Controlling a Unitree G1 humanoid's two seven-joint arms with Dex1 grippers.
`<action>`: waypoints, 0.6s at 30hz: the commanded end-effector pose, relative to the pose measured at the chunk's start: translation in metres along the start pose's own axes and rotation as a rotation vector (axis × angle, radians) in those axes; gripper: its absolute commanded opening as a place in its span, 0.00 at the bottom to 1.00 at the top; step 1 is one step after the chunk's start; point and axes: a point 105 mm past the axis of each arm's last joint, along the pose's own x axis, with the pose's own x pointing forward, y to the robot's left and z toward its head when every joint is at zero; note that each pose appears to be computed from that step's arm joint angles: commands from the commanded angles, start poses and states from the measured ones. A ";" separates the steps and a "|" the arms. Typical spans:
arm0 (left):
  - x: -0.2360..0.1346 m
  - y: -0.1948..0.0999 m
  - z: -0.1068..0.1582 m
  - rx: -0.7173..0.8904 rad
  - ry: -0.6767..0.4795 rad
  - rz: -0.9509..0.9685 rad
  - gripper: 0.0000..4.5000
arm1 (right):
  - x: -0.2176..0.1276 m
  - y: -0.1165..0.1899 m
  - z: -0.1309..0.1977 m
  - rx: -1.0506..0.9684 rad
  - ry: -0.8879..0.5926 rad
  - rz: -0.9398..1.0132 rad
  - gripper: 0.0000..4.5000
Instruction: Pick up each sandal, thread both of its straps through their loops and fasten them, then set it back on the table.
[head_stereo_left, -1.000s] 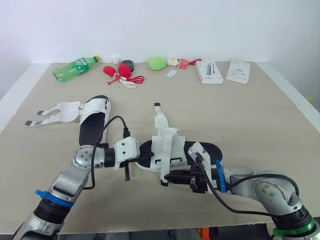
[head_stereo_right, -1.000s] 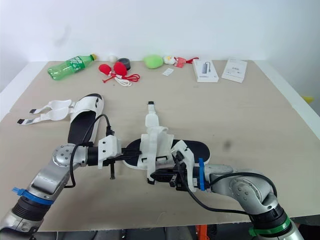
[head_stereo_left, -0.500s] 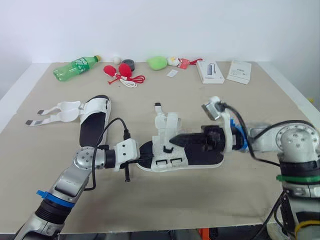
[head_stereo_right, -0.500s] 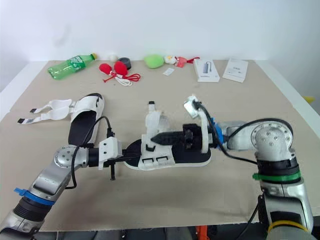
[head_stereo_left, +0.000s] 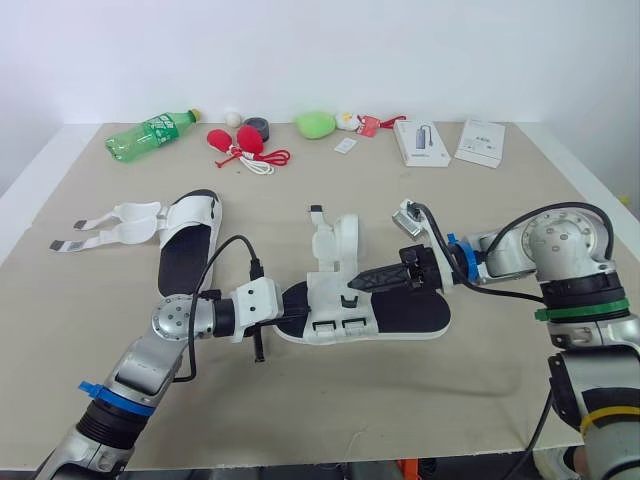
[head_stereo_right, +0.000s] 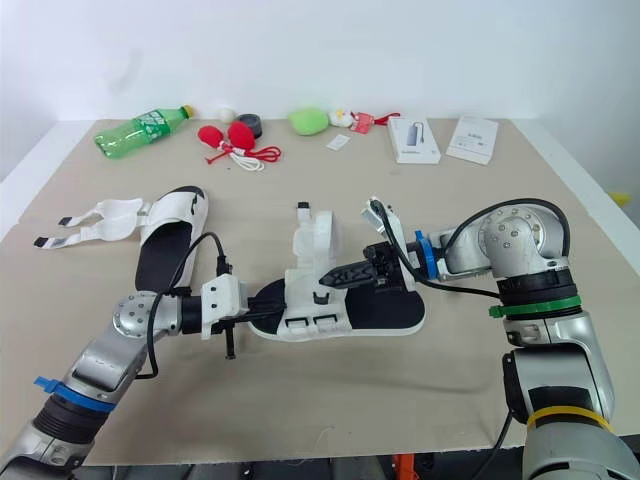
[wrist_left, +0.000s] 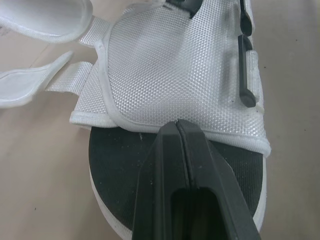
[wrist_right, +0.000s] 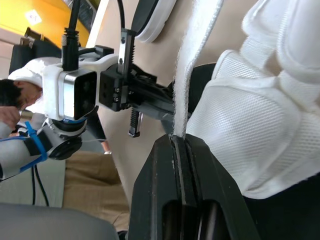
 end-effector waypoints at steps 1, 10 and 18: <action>0.002 -0.002 0.001 0.018 -0.005 -0.003 0.00 | -0.005 0.010 -0.002 -0.008 0.023 0.043 0.02; 0.003 -0.003 0.000 0.024 -0.001 -0.005 0.00 | -0.004 0.002 -0.015 0.052 0.062 0.042 0.02; 0.003 -0.001 -0.002 0.039 0.012 0.003 0.00 | -0.002 0.000 -0.022 0.043 0.084 0.020 0.02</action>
